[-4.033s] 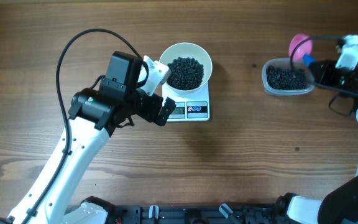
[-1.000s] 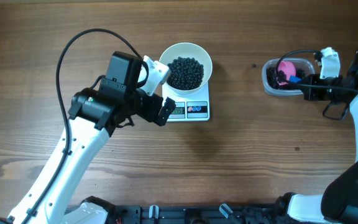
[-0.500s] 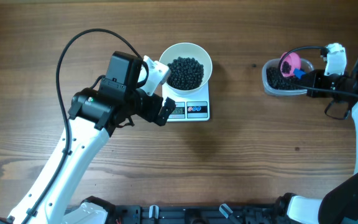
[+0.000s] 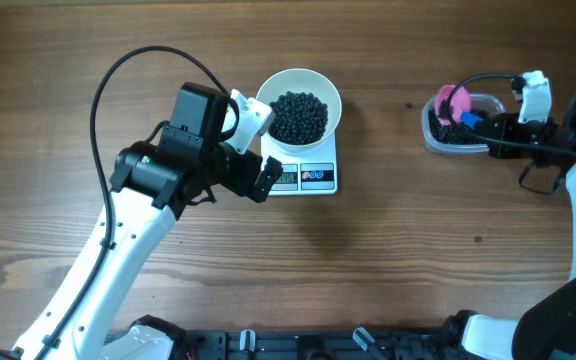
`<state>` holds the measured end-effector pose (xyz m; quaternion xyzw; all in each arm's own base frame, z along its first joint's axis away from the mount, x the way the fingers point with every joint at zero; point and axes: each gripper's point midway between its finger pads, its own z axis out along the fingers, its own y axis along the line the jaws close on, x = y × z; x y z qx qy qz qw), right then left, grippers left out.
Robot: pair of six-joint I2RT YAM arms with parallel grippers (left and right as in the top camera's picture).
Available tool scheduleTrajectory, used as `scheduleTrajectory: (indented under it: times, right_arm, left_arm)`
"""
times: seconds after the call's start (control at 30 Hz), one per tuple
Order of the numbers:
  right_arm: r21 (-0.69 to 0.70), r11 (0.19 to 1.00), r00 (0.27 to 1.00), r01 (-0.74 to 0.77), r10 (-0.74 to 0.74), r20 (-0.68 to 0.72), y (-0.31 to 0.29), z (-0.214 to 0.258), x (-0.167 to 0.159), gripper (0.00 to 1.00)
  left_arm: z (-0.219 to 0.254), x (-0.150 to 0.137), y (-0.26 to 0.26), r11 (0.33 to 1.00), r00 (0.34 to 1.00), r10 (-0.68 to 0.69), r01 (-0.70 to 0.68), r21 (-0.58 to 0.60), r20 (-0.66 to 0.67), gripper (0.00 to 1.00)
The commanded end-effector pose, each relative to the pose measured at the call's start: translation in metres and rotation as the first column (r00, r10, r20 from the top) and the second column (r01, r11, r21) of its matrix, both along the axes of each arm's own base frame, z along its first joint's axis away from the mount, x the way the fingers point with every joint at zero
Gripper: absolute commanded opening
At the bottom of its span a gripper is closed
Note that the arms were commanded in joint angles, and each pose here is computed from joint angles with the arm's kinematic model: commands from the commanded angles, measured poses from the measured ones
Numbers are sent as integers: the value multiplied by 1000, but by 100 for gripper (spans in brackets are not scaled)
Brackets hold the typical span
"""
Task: Scoop item into bowl and weigh 150g on scale
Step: 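Lift the filled scoop out of the tub with the right gripper, then carry the scoop left over the white bowl on the scale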
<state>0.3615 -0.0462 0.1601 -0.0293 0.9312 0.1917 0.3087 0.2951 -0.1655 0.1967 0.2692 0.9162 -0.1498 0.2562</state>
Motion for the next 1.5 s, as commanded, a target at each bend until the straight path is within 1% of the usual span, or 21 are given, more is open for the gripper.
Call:
scheduleTrajectory:
  times: [0.0,0.07,0.2,0.27,0.37,0.5,0.6,0.73,0.93,1.1,1.23,1.4,1.47]
  right_arm:
    - [91,996,999,-21,18,42,14,17,1,4]
    - [101,995,999,-24,20,44,15,18,1,4]
    - [173,984,997,-52,40,69,25,27,1,4]
    - [239,967,992,-94,70,107,36,37,2,4]
    - [332,936,987,-115,71,141,45,52,6,4]
    - [430,897,987,-103,39,154,51,69,13,4]
    - [482,864,980,-144,58,189,62,83,17,4]
    - [486,853,972,-193,97,216,81,90,23,4]
    - [446,829,930,-337,220,294,128,101,25,4]
    - [469,796,915,-382,254,314,161,113,28,4]
    - [447,776,886,-445,310,345,184,117,23,4]
    - [396,817,896,-419,301,326,198,107,28,4]
    - [336,823,870,-458,337,360,206,105,28,4]
  left_arm:
    - [8,0,-5,1000,999,-26,26,-14,22,100]
    - [8,0,-5,1000,999,-26,26,-14,22,100]
    - [8,0,-5,1000,999,-26,26,-14,22,100]
    - [8,0,-5,1000,999,-26,26,-14,22,100]
    - [8,0,-5,1000,999,-26,26,-14,22,100]
    - [8,0,-5,1000,999,-26,26,-14,22,100]
    - [8,0,-5,1000,999,-26,26,-14,22,100]
    - [8,0,-5,1000,999,-26,26,-14,22,100]
    - [8,0,-5,1000,999,-26,26,-14,22,100]
    - [8,0,-5,1000,999,-26,26,-14,22,100]
    - [8,0,-5,1000,999,-26,26,-14,22,100]
    - [8,0,-5,1000,999,-26,26,-14,22,100]
    - [8,0,-5,1000,999,-26,26,-14,22,100]
